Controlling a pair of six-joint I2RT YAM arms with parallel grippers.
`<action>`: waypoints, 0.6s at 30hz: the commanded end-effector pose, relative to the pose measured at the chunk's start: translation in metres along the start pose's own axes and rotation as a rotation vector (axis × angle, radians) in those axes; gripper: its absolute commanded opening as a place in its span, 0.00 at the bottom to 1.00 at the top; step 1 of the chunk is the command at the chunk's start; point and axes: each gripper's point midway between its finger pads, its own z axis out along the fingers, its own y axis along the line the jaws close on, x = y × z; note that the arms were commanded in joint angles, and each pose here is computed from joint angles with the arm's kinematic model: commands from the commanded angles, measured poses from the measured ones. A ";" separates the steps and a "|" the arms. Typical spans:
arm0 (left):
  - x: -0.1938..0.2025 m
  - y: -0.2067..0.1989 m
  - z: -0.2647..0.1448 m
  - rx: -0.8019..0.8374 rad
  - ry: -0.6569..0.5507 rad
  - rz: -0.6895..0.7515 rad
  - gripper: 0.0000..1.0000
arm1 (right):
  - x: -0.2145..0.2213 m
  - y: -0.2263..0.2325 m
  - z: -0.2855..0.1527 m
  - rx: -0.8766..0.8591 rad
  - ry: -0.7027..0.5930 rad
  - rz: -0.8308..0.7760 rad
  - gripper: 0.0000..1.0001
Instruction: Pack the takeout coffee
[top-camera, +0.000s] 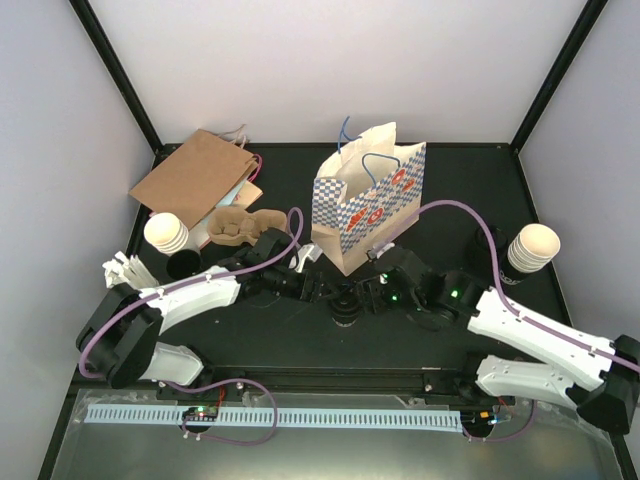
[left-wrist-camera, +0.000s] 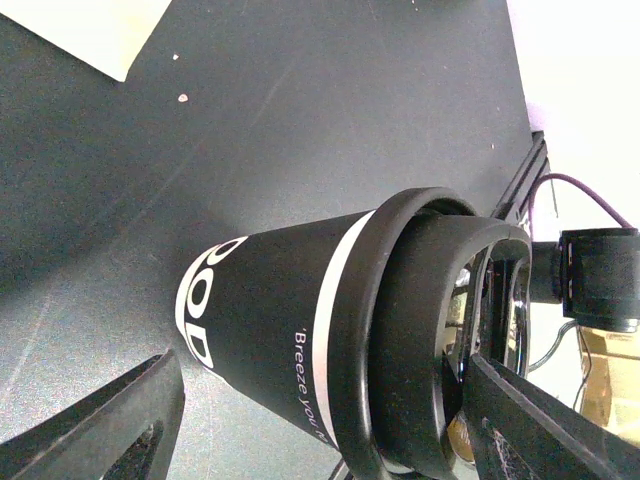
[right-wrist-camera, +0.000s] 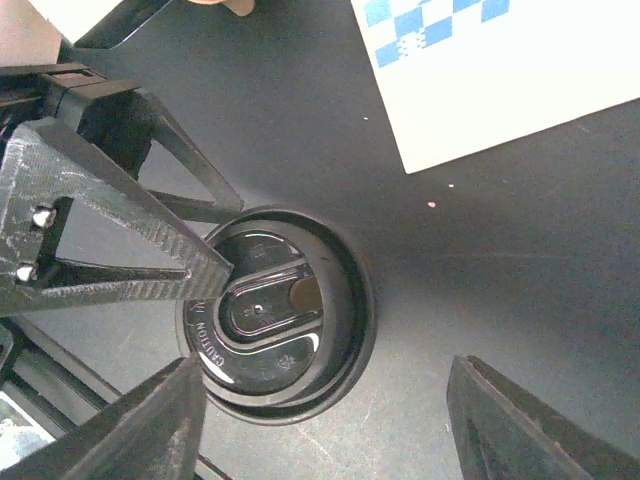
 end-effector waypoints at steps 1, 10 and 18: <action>-0.003 -0.004 -0.002 -0.008 -0.010 0.000 0.78 | -0.011 0.016 -0.003 -0.186 -0.062 0.081 0.65; -0.004 -0.006 -0.002 -0.006 -0.010 0.003 0.78 | -0.003 0.057 0.008 -0.459 -0.010 0.108 0.01; -0.003 -0.004 -0.002 -0.012 -0.007 0.001 0.78 | 0.001 0.049 0.028 -0.448 0.021 0.159 0.01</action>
